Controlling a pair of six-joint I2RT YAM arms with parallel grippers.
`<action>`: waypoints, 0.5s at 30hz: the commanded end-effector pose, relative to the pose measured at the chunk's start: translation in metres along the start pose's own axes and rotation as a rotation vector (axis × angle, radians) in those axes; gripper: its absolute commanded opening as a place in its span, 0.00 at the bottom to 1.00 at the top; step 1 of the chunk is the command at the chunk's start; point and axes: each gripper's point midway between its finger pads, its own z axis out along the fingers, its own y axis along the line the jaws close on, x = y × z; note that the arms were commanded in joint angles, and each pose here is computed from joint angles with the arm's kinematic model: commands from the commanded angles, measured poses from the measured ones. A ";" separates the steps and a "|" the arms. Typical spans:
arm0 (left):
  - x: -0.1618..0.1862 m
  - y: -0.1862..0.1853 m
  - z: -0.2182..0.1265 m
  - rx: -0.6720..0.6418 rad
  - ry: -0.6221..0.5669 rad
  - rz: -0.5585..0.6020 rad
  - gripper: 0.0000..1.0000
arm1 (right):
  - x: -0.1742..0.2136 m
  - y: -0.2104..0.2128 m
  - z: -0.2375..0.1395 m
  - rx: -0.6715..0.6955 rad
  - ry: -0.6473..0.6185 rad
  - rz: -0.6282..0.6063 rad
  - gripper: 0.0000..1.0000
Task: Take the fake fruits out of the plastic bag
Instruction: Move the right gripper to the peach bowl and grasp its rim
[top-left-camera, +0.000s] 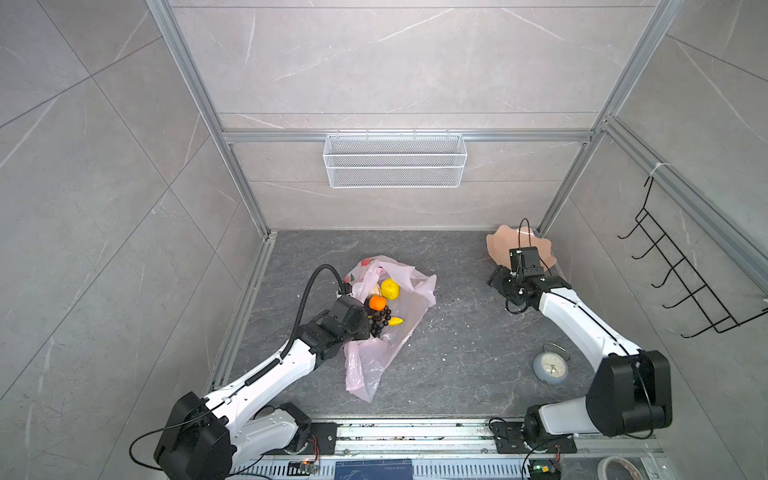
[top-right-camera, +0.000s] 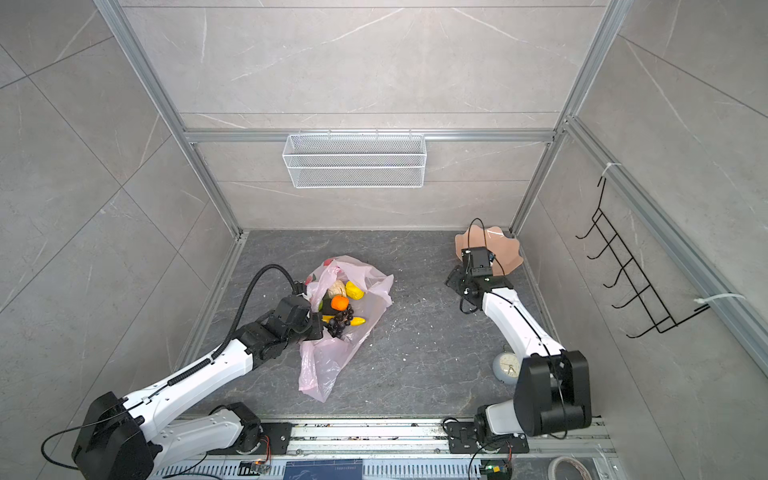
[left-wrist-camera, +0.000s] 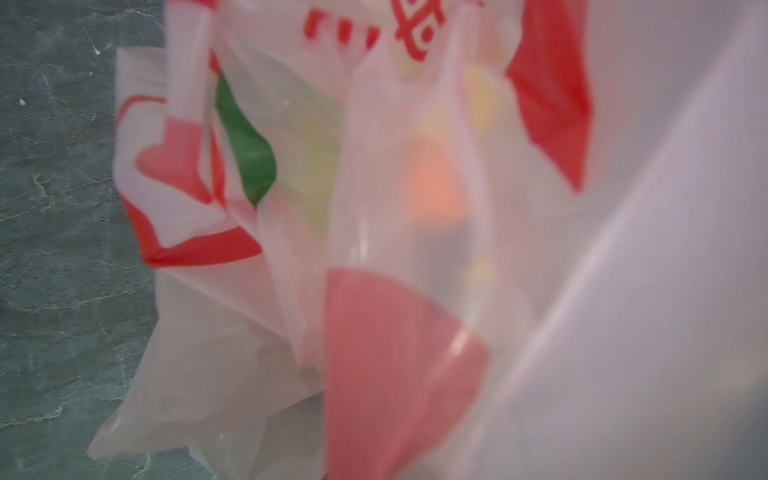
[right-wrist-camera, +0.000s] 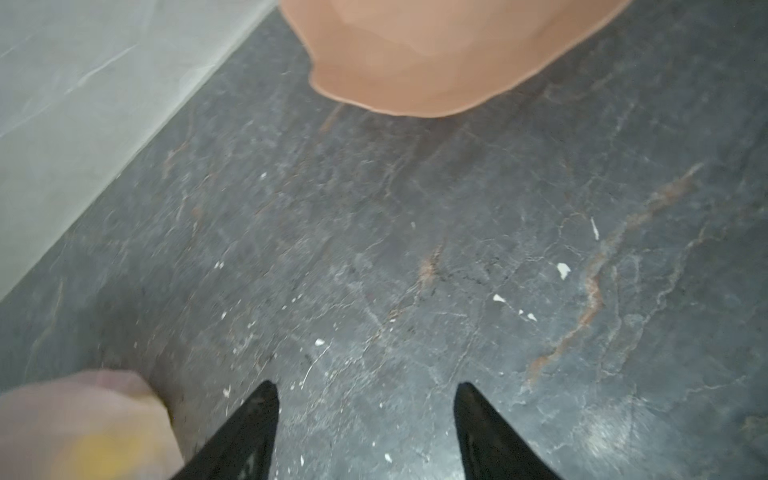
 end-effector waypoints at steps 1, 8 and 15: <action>-0.017 -0.021 -0.010 0.094 -0.059 -0.010 0.00 | -0.025 -0.002 0.016 -0.025 -0.040 0.189 0.69; -0.007 -0.020 -0.008 0.108 -0.049 0.017 0.00 | -0.059 -0.036 0.045 0.132 -0.158 0.433 0.65; -0.002 -0.015 -0.009 0.108 -0.049 0.040 0.00 | -0.080 -0.038 0.071 0.154 -0.199 0.578 0.62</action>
